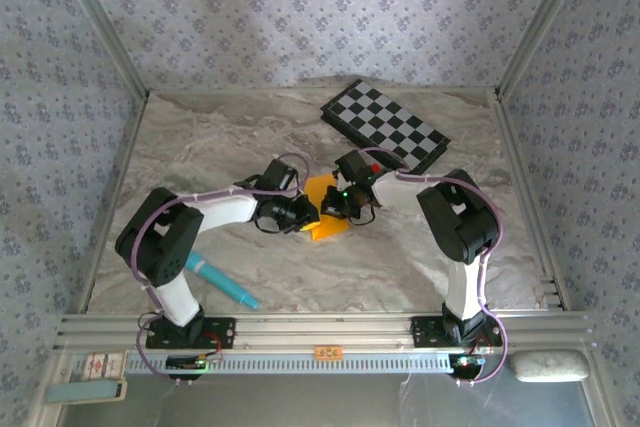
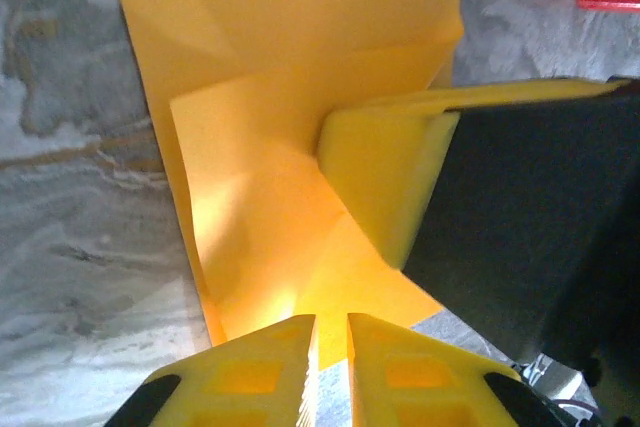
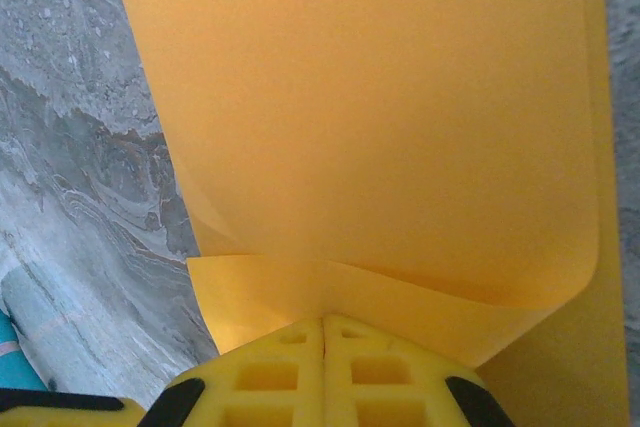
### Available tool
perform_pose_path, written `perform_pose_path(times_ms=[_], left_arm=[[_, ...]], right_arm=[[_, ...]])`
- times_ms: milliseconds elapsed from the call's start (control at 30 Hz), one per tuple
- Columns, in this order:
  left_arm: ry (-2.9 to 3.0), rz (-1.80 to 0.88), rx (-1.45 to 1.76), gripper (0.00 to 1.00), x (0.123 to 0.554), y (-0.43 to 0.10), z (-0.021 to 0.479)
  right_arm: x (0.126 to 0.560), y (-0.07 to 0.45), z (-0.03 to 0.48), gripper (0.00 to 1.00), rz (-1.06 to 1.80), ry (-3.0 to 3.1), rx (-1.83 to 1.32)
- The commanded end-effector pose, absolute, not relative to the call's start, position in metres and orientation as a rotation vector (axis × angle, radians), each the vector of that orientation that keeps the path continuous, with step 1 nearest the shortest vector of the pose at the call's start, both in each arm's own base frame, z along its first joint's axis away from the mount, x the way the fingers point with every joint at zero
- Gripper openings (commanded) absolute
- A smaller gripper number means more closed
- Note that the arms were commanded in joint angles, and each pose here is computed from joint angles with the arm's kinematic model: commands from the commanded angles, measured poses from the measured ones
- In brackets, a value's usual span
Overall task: Fold a paper plane with a square sheet of paper (pick it up from the middle)
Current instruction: Fold the triangle a second time at the center of the table.
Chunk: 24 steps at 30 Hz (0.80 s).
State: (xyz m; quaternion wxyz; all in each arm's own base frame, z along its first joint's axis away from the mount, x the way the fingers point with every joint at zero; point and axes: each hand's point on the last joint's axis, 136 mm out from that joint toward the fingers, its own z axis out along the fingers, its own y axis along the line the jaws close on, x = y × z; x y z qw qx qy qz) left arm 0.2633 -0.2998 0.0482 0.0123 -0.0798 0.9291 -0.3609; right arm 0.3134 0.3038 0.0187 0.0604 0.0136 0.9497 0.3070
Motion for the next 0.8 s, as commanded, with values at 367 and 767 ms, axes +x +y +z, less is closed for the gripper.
perform_pose_path(times_ms=[367, 767], left_arm=[[2.934, -1.162, -0.223, 0.13, 0.253, -0.315, 0.034], [3.005, -1.043, -0.184, 0.12, 0.241, -0.304, 0.012]], right_arm=[[0.283, 0.261, -0.042, 0.05, 0.588, 3.095, 0.176], [0.283, 0.259, -0.045, 0.05, 0.581, 3.109, 0.19]])
